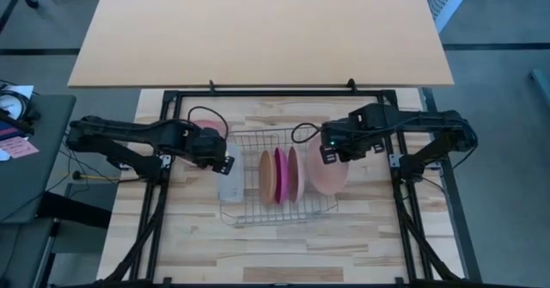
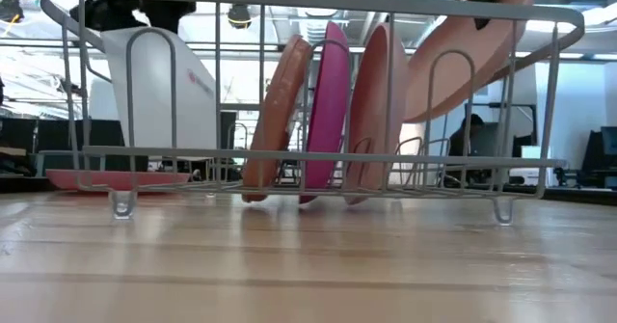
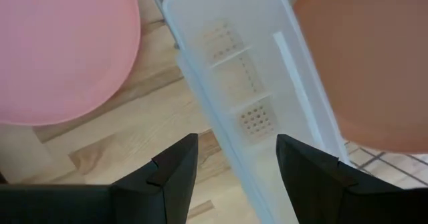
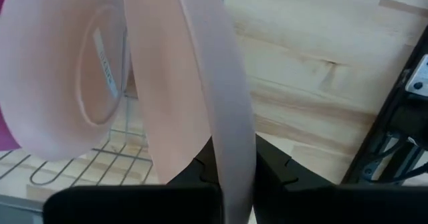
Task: Sort dishes
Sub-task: Put the light orange plate in the dish rack
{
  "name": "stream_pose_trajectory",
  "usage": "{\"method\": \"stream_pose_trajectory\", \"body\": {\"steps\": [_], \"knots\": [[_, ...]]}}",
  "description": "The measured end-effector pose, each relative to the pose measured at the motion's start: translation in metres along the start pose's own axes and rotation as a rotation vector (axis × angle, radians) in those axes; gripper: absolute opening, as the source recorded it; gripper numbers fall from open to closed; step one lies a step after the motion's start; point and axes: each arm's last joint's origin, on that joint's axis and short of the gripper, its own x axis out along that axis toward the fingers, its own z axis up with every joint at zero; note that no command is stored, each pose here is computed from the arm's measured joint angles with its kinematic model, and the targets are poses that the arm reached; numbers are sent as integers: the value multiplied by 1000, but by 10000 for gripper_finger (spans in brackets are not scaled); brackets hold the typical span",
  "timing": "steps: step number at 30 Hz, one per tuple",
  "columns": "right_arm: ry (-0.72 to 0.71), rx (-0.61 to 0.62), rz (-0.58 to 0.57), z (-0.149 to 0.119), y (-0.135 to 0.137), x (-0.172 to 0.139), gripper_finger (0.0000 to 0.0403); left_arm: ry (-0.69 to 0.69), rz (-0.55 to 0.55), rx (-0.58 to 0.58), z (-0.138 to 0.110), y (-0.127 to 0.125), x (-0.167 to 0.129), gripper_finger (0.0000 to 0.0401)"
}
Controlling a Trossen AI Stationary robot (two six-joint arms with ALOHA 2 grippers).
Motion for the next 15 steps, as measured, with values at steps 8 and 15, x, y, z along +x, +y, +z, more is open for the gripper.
{"method": "stream_pose_trajectory", "body": {"steps": [8, 15], "knots": [[-44, 69, -6, 1, 0, 0, 45, 13, -31, 55, -1, 2, -6, 196], [-75, 165, 2, 2, 0, -1, 45, 24, -50, 143, 0, 1, -5, 196]]}}
